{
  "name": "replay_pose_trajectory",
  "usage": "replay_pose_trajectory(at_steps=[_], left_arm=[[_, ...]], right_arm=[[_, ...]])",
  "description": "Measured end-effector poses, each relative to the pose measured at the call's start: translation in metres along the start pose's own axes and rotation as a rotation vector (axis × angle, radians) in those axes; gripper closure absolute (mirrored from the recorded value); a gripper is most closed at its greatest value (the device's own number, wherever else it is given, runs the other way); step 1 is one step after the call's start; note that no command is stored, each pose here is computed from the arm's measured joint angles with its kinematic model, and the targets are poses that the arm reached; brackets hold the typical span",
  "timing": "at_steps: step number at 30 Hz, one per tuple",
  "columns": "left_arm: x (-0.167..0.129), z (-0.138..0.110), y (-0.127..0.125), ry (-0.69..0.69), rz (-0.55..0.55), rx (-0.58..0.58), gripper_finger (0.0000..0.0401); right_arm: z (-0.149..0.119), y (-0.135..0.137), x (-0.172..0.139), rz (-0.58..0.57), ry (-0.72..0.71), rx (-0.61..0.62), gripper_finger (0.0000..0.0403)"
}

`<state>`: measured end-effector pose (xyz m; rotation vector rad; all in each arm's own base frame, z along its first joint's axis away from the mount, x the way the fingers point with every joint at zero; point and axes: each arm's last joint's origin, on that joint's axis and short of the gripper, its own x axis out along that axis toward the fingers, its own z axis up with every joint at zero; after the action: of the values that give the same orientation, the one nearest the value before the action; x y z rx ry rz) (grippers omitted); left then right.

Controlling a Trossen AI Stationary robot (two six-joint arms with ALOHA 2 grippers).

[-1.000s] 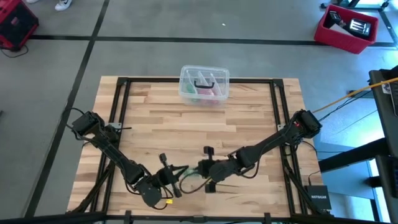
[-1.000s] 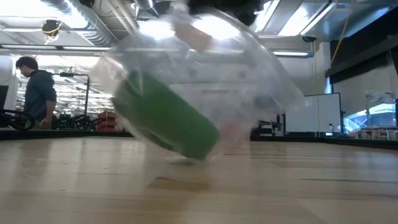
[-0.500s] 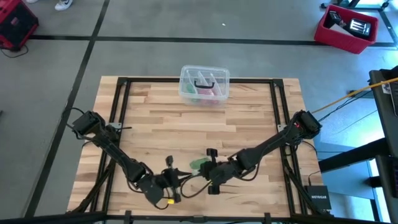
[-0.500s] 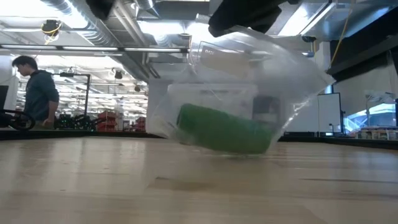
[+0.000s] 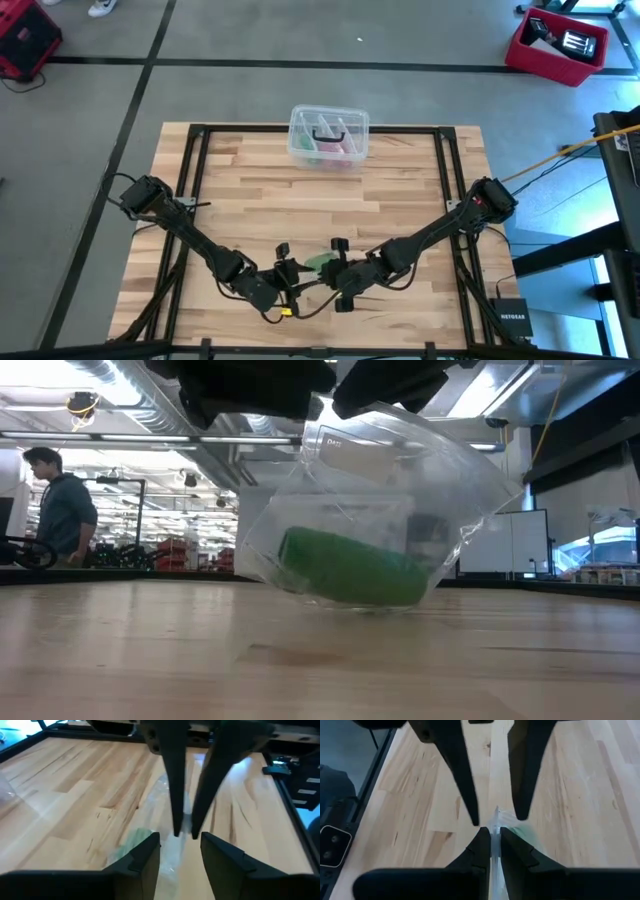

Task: Roll bandage
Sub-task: Close the transparent zip lock bag

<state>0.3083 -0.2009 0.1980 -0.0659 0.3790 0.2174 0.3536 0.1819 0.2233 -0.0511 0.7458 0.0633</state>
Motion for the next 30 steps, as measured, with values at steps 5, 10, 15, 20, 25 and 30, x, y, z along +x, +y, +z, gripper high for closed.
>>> replay_pose_trajectory(at_steps=[5,10,15,20,25,30], left_arm=[[0.004,0.002,0.004,0.008,-0.009,0.005,0.0304],[0.007,0.004,0.005,0.023,-0.065,0.051,0.0382],[0.008,0.005,0.004,0.020,-0.130,0.132,0.0399],[0.008,0.006,0.000,0.042,-0.267,0.150,0.0400],[0.005,0.005,-0.004,0.037,-0.305,0.181,0.0400],[-0.002,0.005,-0.013,0.025,-0.383,0.192,0.0400]], right_arm=[[0.000,0.000,0.000,-0.001,0.001,0.000,0.0370],[0.000,0.000,0.000,-0.001,0.004,-0.003,0.0370],[-0.001,0.001,0.000,0.017,0.010,-0.060,0.0370],[-0.003,0.002,-0.001,0.084,0.038,-0.208,0.0370],[-0.008,0.000,-0.002,0.080,0.099,-0.338,0.0370],[-0.025,-0.008,-0.001,0.017,0.263,-0.387,0.0370]])
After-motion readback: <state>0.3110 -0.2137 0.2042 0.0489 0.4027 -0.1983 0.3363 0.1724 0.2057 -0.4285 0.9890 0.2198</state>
